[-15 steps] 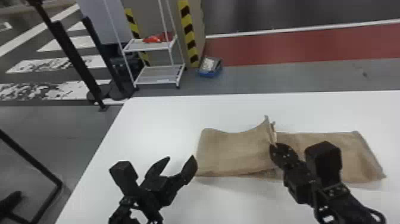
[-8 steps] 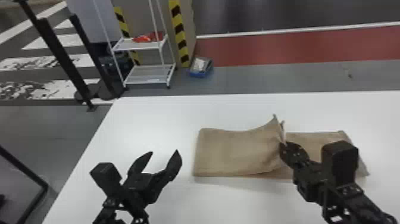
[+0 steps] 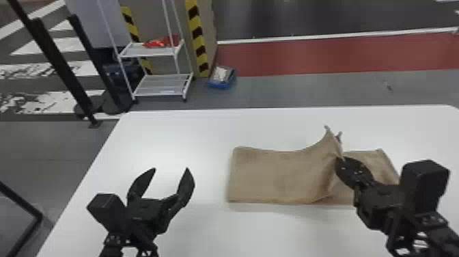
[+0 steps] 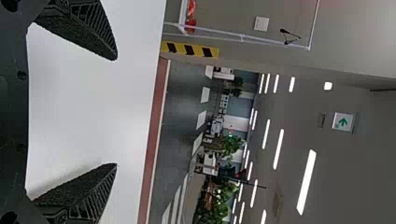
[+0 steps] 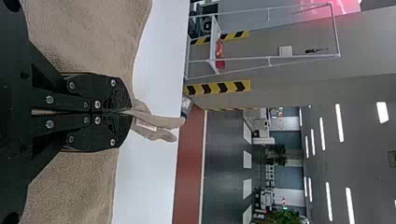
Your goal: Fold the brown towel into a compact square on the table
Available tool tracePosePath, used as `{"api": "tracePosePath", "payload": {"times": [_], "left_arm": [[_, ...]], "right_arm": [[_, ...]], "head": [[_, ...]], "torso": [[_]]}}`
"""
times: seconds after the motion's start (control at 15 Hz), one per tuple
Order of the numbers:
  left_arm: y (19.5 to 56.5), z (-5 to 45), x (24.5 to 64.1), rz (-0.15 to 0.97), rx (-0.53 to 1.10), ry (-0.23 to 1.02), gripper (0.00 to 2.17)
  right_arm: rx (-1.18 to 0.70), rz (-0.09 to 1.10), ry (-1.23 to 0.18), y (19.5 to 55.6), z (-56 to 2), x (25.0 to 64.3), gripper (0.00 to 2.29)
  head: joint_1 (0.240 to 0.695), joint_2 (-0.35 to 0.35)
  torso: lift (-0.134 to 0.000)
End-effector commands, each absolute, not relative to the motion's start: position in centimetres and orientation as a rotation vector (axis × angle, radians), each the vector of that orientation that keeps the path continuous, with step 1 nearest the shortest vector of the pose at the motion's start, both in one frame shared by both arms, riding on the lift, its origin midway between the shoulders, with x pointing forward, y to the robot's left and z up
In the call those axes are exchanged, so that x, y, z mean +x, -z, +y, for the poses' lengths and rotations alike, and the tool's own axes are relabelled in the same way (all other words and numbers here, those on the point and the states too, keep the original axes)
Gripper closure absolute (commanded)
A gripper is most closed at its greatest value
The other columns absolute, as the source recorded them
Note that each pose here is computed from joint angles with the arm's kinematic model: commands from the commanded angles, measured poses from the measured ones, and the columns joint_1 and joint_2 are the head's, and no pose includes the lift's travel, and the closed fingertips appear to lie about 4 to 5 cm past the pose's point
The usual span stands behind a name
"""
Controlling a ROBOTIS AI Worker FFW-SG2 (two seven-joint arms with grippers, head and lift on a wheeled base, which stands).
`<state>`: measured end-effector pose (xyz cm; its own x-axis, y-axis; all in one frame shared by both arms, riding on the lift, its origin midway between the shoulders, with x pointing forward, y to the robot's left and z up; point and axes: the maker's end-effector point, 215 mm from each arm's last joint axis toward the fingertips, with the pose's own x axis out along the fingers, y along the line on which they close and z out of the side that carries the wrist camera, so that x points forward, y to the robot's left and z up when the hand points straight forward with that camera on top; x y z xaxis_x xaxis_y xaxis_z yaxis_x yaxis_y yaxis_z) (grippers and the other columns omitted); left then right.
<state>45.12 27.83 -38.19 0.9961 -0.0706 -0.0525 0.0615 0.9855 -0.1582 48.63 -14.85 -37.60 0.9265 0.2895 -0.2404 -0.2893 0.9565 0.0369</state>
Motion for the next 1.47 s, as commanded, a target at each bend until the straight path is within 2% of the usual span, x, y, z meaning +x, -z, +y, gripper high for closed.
{"api": "tracePosePath", "payload": {"times": [0.0, 0.07, 0.2, 0.33, 0.47, 0.53, 0.6, 0.67, 0.73, 1.0, 1.2, 1.4], "left_arm": [[38.4, 27.6, 45.0, 0.061, -0.162, 0.069, 0.06], [38.4, 27.7, 44.9, 0.063, -0.161, 0.067, 0.06], [38.5, 27.7, 44.9, 0.064, -0.162, 0.068, 0.06], [38.6, 27.5, 44.9, 0.066, -0.164, 0.071, 0.06], [38.6, 27.3, 44.9, 0.066, -0.163, 0.075, 0.06], [38.7, 27.2, 44.9, 0.068, -0.163, 0.077, 0.06], [38.7, 27.2, 44.9, 0.068, -0.163, 0.078, 0.06], [38.7, 27.2, 44.9, 0.068, -0.163, 0.078, 0.06], [38.7, 27.2, 44.9, 0.067, -0.164, 0.08, 0.07], [38.6, 26.7, 44.9, 0.067, -0.164, 0.089, 0.07], [38.6, 26.5, 45.0, 0.069, -0.165, 0.091, 0.07], [38.6, 26.4, 45.0, 0.067, -0.166, 0.094, 0.07]], "right_arm": [[0.0, 0.21, -0.239, 34.9, -18.3, 49.6, 1.17], [0.011, 0.192, -0.217, 33.5, -19.8, 49.9, 1.17], [0.015, 0.207, -0.192, 33.8, -21.3, 49.8, 1.17], [0.021, 0.247, -0.189, 36.3, -21.4, 49.6, 1.17], [0.023, 0.259, -0.174, 37.1, -22.3, 50.2, 1.17], [0.023, 0.271, -0.157, 37.4, -23.3, 50.4, 1.1], [0.036, 0.283, -0.147, 37.7, -23.9, 50.4, 0.64], [0.06, 0.283, -0.132, 37.6, -24.9, 50.3, 0.08], [0.067, 0.297, -0.117, 38.0, -25.9, 50.2, 0.0], [0.06, 0.384, -0.066, 39.7, -29.0, 50.3, 0.06], [0.067, 0.485, -0.099, 42.9, -28.8, 50.9, 0.08], [0.052, 0.527, -0.114, 45.1, -28.2, 51.8, 0.08]], "head": [[0.695, 0.163], [0.695, 0.142], [0.695, 0.109], [0.695, 0.086], [0.695, 0.073], [0.695, 0.07], [0.695, 0.064], [0.695, 0.058], [0.695, 0.049], [0.695, 0.005], [0.695, -0.022], [0.695, -0.023]], "torso": [[-0.118], [-0.118], [-0.118], [-0.118], [-0.118], [-0.118], [-0.118], [-0.118], [-0.118], [-0.118], [-0.118], [-0.118]]}}
